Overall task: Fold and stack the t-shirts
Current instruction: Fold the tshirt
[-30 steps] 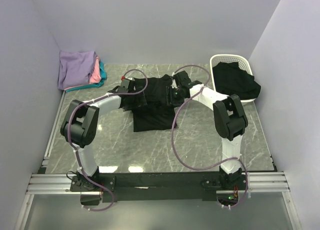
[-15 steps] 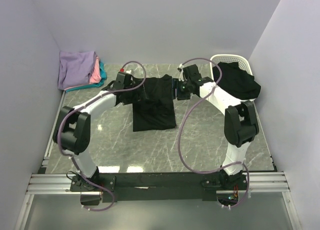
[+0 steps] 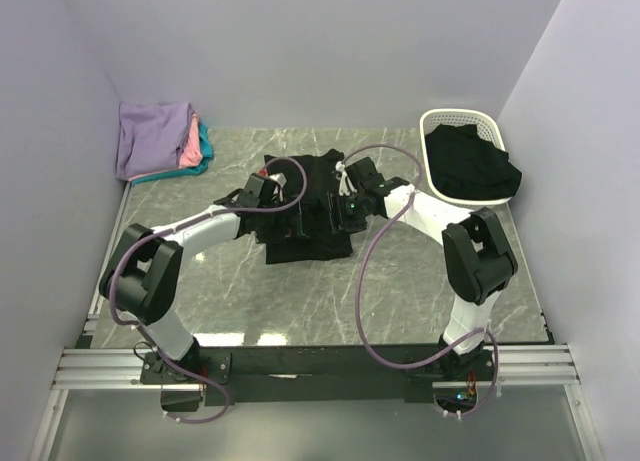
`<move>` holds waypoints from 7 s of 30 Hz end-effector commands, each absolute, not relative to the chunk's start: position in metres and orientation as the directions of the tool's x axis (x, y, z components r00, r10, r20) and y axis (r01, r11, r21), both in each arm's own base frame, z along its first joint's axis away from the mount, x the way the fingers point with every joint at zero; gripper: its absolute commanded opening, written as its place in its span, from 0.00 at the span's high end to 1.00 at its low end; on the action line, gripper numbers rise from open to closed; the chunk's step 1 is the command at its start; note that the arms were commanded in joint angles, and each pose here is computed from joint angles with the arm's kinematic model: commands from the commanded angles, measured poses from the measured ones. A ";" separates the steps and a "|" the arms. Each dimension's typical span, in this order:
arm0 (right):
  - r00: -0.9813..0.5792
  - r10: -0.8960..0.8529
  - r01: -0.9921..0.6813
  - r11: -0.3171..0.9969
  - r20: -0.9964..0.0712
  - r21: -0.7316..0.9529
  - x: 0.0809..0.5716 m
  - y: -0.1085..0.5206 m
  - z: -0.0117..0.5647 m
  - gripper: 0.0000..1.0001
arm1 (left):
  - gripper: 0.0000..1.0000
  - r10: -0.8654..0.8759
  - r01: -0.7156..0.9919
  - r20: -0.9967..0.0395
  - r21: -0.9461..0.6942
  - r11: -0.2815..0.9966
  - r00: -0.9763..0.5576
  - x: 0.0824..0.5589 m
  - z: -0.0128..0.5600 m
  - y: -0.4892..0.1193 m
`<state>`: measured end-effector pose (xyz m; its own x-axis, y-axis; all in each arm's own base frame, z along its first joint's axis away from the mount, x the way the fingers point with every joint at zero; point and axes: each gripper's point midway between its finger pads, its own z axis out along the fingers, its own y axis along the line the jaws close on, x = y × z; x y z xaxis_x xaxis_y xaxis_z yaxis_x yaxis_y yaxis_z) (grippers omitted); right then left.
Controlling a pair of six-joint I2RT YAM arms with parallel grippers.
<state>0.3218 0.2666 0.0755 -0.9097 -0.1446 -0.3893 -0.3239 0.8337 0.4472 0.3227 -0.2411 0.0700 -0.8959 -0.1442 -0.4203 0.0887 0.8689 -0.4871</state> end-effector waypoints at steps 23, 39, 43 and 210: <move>-0.888 -0.142 -0.329 0.860 -0.437 0.389 0.385 0.283 0.056 0.41 | 0.01 -0.159 0.084 -0.523 -0.411 0.908 -0.837 0.404 0.064 -0.260; -0.838 -0.076 -0.310 0.881 -0.540 0.357 0.471 0.278 0.074 0.39 | 0.00 -0.174 0.126 -0.635 -0.398 0.909 -0.753 0.485 0.097 -0.236; -0.837 -0.062 -0.294 0.889 -0.543 0.351 0.493 0.277 0.067 0.39 | 0.01 -0.174 0.165 -0.660 -0.418 0.893 -0.731 0.516 0.102 -0.233; -0.882 -0.025 -0.294 0.810 -0.471 0.508 0.354 0.241 0.122 1.00 | 0.99 -0.243 0.045 -0.533 -0.471 0.881 -0.810 0.380 0.126 -0.219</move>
